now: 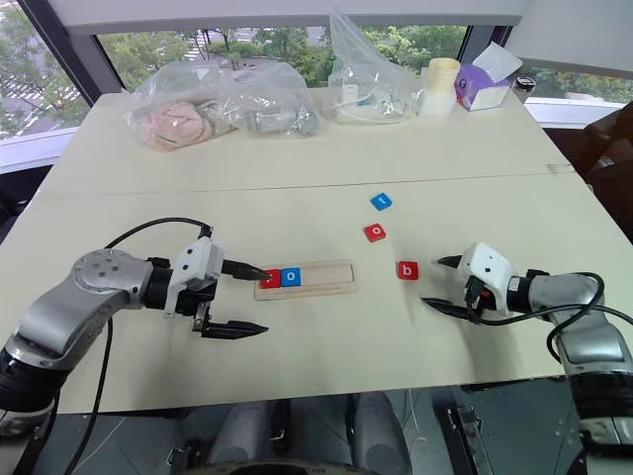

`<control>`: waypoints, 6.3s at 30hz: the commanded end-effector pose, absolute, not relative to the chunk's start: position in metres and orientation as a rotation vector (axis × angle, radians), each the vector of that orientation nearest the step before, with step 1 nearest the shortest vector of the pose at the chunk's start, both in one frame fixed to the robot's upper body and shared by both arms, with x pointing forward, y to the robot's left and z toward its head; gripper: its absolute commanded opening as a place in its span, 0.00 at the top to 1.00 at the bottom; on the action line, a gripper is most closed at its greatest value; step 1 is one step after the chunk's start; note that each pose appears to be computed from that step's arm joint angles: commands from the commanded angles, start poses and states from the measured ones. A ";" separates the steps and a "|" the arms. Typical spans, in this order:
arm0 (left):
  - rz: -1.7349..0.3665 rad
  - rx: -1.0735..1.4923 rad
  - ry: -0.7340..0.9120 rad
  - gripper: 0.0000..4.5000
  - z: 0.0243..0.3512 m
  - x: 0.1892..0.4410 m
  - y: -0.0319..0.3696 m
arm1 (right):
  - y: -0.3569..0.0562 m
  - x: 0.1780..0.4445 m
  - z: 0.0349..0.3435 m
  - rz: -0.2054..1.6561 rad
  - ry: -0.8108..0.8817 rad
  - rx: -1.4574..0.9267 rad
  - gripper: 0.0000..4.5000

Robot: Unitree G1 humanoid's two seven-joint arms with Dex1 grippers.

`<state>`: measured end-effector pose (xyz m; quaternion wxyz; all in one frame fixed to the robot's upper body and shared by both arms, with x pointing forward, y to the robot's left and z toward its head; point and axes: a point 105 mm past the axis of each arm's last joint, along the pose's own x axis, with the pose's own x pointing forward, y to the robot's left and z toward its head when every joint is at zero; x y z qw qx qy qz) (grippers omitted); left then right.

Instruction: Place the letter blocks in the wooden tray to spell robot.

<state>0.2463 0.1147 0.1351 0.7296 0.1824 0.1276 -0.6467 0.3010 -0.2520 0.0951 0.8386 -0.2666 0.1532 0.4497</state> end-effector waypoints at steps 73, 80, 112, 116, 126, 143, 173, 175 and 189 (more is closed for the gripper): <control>-1.171 0.426 0.256 0.00 0.150 0.265 0.141 | -0.082 0.364 0.175 1.146 0.067 -0.581 0.00; -1.119 0.324 0.113 0.00 0.179 0.275 0.130 | -0.164 0.393 0.173 0.761 0.176 -0.422 0.00; -1.124 0.351 0.111 0.00 0.155 0.284 0.111 | -0.168 0.371 0.129 0.263 0.322 -0.117 0.74; -1.138 0.362 0.125 0.00 0.151 0.281 0.111 | -0.204 0.347 0.142 -0.037 0.308 0.060 0.74; -1.238 0.344 0.123 0.00 0.150 0.280 0.099 | -0.177 0.271 0.116 -0.027 0.480 0.123 0.74; -1.465 0.406 0.204 0.00 0.146 0.251 0.105 | -0.202 0.270 0.154 0.732 0.264 -0.271 0.02; -1.407 0.416 0.234 0.00 0.151 0.240 0.111 | -0.215 0.306 0.126 1.195 0.309 -0.597 0.75; -1.401 0.418 0.234 0.00 0.152 0.243 0.112 | -0.187 0.311 0.144 1.240 0.259 -0.563 0.75; -1.299 0.423 0.219 0.00 0.155 0.256 0.123 | -0.113 0.323 0.127 1.398 0.324 -0.683 0.75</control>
